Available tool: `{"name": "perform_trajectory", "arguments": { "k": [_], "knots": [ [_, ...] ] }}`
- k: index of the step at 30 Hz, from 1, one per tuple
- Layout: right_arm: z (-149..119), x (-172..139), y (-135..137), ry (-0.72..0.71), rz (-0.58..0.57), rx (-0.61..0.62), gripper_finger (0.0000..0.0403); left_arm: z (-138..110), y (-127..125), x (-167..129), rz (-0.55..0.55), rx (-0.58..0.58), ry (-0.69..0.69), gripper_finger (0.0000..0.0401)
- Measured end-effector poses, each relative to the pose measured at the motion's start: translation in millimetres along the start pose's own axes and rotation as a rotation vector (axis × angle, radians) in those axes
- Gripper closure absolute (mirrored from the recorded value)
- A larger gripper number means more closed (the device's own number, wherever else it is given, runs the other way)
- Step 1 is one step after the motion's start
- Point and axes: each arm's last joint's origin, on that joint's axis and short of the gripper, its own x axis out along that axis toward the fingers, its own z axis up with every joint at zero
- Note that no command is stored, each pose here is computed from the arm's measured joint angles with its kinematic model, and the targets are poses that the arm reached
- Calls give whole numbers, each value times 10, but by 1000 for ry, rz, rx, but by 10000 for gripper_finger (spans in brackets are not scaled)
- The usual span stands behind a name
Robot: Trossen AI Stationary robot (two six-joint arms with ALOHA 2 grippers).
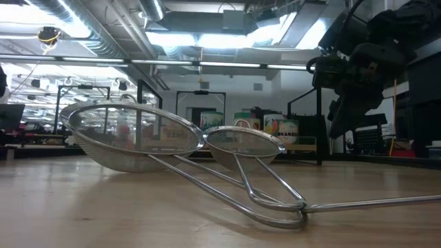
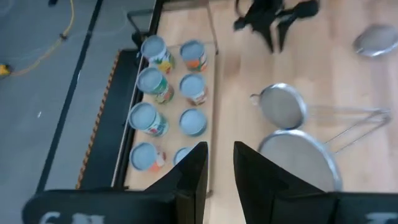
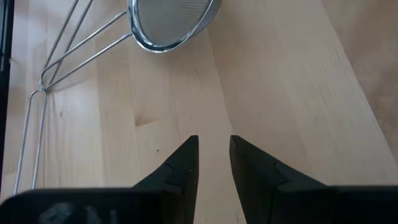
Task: Pick and place cans onto a shelf
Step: Return to Home Position
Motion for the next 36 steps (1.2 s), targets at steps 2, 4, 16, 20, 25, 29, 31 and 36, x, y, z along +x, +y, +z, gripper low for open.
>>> {"name": "perform_trajectory", "arguments": {
  "k": [2,4,16,20,25,29,31,36],
  "knots": [
    [1,0,-3,-4,-11,-1,308,-60,-37,-169,-16,-8,-45,331],
    [4,0,-8,-11,-27,-1,308,-125,-52,-324,-23,-24,-86,331],
    [6,0,-13,-18,-47,-1,308,-398,-120,-684,-9,-59,-211,332],
    [7,0,-13,-18,-47,-1,308,-487,-234,-413,-3,-37,-182,332],
    [5,0,-13,-17,-47,0,308,-742,-330,-120,-20,-20,-213,332],
    [6,0,-13,-17,-47,0,308,-1064,-343,-20,-27,-45,-277,332],
    [6,0,-13,-18,-47,2,308,-1221,-347,19,-37,-63,-330,332],
    [7,0,-13,-18,-47,2,308,-1612,-391,162,-117,-84,-439,332]
  ]
}}
